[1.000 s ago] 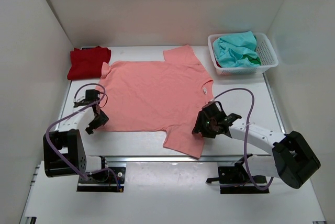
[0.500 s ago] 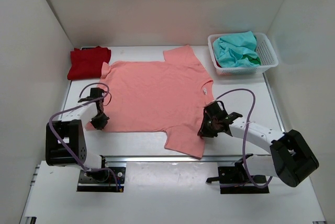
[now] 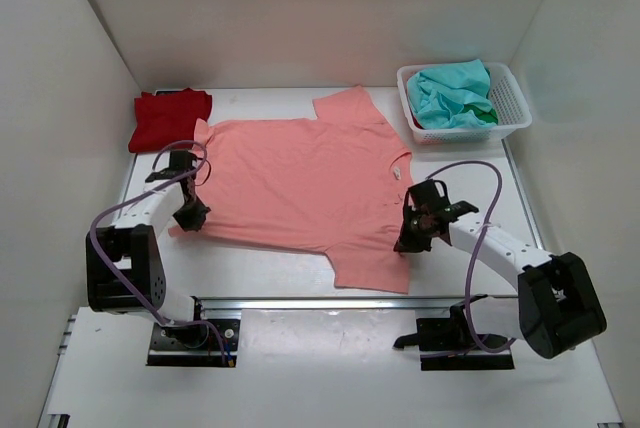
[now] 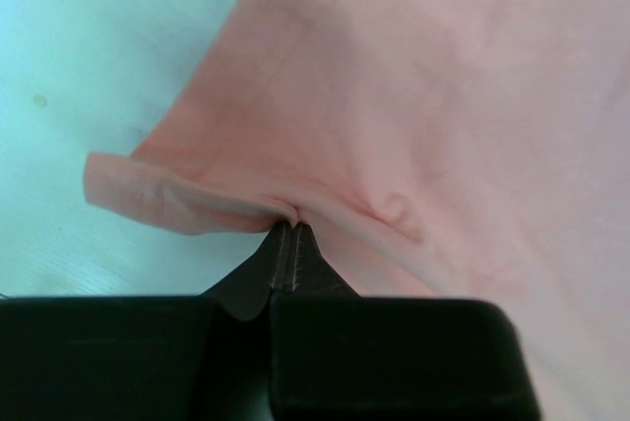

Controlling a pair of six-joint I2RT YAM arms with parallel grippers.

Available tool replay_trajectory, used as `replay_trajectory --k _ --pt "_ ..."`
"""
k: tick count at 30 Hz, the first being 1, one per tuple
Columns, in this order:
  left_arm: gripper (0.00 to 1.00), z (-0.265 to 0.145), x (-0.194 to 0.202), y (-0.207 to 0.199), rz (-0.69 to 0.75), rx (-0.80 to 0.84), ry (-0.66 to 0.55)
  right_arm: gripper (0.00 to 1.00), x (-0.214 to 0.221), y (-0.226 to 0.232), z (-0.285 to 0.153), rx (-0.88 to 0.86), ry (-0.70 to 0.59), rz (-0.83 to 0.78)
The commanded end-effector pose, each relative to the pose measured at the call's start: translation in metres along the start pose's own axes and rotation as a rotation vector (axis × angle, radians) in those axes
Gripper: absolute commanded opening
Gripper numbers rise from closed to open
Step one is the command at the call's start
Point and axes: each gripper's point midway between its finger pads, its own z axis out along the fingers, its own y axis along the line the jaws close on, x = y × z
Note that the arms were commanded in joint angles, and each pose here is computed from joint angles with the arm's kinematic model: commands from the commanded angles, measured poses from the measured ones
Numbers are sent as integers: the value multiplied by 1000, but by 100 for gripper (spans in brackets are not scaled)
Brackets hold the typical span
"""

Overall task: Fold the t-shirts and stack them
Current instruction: Grap the side of the flattened tshirt closest away from the robot with both arms, then fold the flattened tshirt in 1/3 of the way

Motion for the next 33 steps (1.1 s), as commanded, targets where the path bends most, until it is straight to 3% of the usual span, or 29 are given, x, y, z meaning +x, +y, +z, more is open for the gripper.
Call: replay_trajectory --k 1,16,33 --pt "0 -14 -25 -10 -15 41 -48 0 -20 6 -20 -39 -27 -55" --pt "0 -3 -75 -39 -37 51 -46 0 -128 38 -39 -85 -125 -101" --pt "0 21 -118 -86 -19 61 -21 0 -202 58 1 -62 -103 -103"
